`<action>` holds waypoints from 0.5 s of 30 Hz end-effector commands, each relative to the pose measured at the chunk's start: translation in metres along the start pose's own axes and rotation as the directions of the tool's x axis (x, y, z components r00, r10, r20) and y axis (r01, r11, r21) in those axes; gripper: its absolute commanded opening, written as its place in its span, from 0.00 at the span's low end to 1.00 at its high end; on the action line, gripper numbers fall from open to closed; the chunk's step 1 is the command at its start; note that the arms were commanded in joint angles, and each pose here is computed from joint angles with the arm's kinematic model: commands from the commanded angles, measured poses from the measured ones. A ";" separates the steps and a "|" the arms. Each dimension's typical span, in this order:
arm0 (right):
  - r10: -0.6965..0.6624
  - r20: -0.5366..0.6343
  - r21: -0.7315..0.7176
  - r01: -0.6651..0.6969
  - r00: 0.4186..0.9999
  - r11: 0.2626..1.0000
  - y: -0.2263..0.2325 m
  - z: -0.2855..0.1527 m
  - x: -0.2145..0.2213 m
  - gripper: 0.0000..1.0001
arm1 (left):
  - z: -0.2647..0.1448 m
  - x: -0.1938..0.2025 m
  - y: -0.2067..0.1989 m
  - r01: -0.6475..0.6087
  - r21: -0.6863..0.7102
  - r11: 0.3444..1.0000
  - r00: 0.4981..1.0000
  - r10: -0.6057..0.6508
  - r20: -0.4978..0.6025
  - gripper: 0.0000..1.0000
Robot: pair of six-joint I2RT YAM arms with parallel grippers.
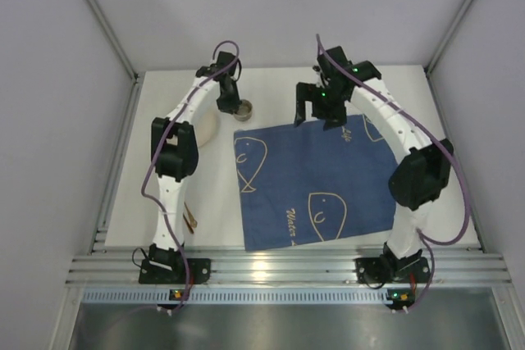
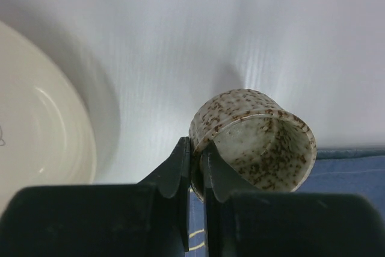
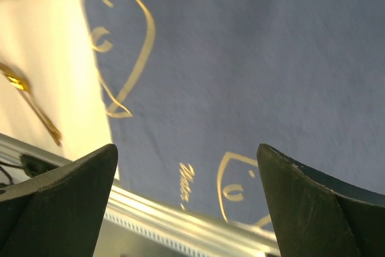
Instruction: Set the dinner table for one person
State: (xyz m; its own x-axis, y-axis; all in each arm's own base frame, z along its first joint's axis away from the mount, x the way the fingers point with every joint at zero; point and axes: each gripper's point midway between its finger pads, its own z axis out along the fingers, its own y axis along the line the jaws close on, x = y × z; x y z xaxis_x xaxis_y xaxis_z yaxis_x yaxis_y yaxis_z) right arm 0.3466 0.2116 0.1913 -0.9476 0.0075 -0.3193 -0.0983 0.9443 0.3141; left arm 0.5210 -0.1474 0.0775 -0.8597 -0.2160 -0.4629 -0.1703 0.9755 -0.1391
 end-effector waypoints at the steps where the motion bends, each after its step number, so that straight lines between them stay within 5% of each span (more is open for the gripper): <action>1: -0.064 0.125 -0.109 0.078 0.990 0.991 0.056 -0.007 -0.044 1.00 | -0.053 -0.009 -0.041 -0.058 0.092 0.994 0.997 0.053 0.060 0.00; 8: -0.048 0.128 -0.232 0.077 0.991 0.970 0.097 0.020 -0.062 0.94 | -0.090 0.022 -0.084 -0.117 0.180 0.977 0.993 0.110 0.048 0.00; 15: -0.014 0.157 -0.118 0.033 0.988 0.992 0.075 0.034 -0.062 0.84 | -0.137 0.041 -0.101 -0.108 0.267 0.958 0.994 0.098 0.052 0.00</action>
State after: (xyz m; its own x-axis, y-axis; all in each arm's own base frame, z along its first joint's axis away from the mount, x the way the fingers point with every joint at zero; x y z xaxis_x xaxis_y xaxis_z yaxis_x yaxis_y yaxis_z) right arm 0.4008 0.2939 0.1912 -0.9173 0.0075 -0.3980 -0.1746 0.8910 0.4191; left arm 0.4464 -0.2474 0.1366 -0.8844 -0.0664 -0.4619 0.0457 0.9728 -0.2273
